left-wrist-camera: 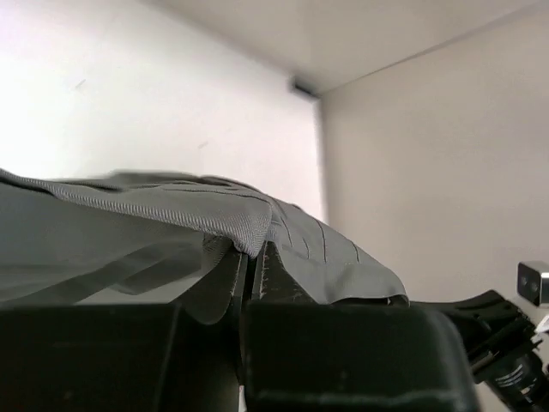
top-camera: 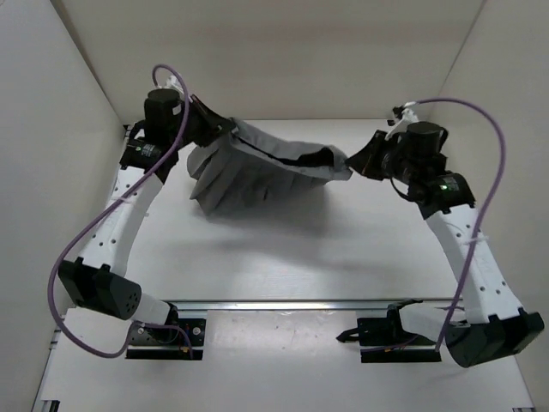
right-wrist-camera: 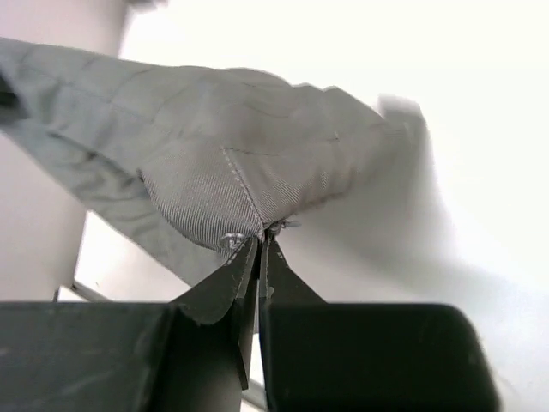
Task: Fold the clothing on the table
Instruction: Flatten the skirt out
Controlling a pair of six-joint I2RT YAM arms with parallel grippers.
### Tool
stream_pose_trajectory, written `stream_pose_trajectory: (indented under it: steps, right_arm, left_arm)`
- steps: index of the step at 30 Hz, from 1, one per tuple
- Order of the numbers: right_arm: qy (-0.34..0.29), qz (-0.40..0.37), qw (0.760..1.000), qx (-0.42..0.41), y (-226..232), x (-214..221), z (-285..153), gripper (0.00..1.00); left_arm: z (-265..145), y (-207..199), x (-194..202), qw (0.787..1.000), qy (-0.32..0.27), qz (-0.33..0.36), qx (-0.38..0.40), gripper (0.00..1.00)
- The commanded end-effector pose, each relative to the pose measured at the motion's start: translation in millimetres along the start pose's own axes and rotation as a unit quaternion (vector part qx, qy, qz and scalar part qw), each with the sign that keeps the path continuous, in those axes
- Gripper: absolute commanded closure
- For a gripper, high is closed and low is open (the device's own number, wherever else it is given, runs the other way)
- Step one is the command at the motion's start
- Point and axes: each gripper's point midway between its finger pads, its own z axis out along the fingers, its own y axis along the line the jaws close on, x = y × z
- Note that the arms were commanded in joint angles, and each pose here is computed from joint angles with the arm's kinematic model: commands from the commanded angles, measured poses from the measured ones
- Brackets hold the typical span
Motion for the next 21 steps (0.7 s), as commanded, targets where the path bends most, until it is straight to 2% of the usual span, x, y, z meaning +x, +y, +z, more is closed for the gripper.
stream_pose_trajectory:
  steps: [1, 2, 7, 10, 14, 16, 19, 20, 21]
  right_arm:
    - [-0.054, -0.053, 0.997, -0.007, 25, -35, -47, 1.0]
    - [-0.073, -0.061, 0.995, -0.011, 34, -45, -59, 1.0]
    - [-0.124, -0.062, 0.99, -0.035, 51, -73, -104, 1.0]
    - [-0.107, -0.062, 0.991, -0.057, 54, -74, -104, 1.0]
    - [-0.051, -0.061, 0.995, -0.051, 45, -71, -63, 1.0]
    - [-0.034, -0.068, 0.996, -0.052, 47, -79, -35, 1.0]
    - [-0.053, -0.074, 0.994, -0.055, 49, -115, -20, 1.0]
    - [-0.075, -0.09, 0.991, -0.071, 68, -132, -30, 1.0]
    - [-0.066, -0.083, 0.992, -0.063, 61, -138, -21, 1.0]
  left_arm:
    - [-50, -69, -34, 0.994, -0.046, -0.017, 0.094, 1.0]
    - [-66, -80, -41, 0.992, -0.063, -0.016, 0.108, 1.0]
    - [-113, -79, -51, 0.983, -0.118, -0.046, 0.13, 1.0]
    - [-124, -75, -49, 0.984, -0.116, -0.043, 0.131, 1.0]
    - [-91, -55, -37, 0.991, -0.07, -0.046, 0.104, 1.0]
    - [-61, -46, -32, 0.992, -0.041, -0.055, 0.102, 1.0]
    - [-35, -54, -46, 0.992, -0.024, -0.053, 0.112, 1.0]
    - [-40, -71, -59, 0.99, -0.032, -0.041, 0.132, 1.0]
    - [-29, -67, -64, 0.991, -0.022, -0.047, 0.126, 1.0]
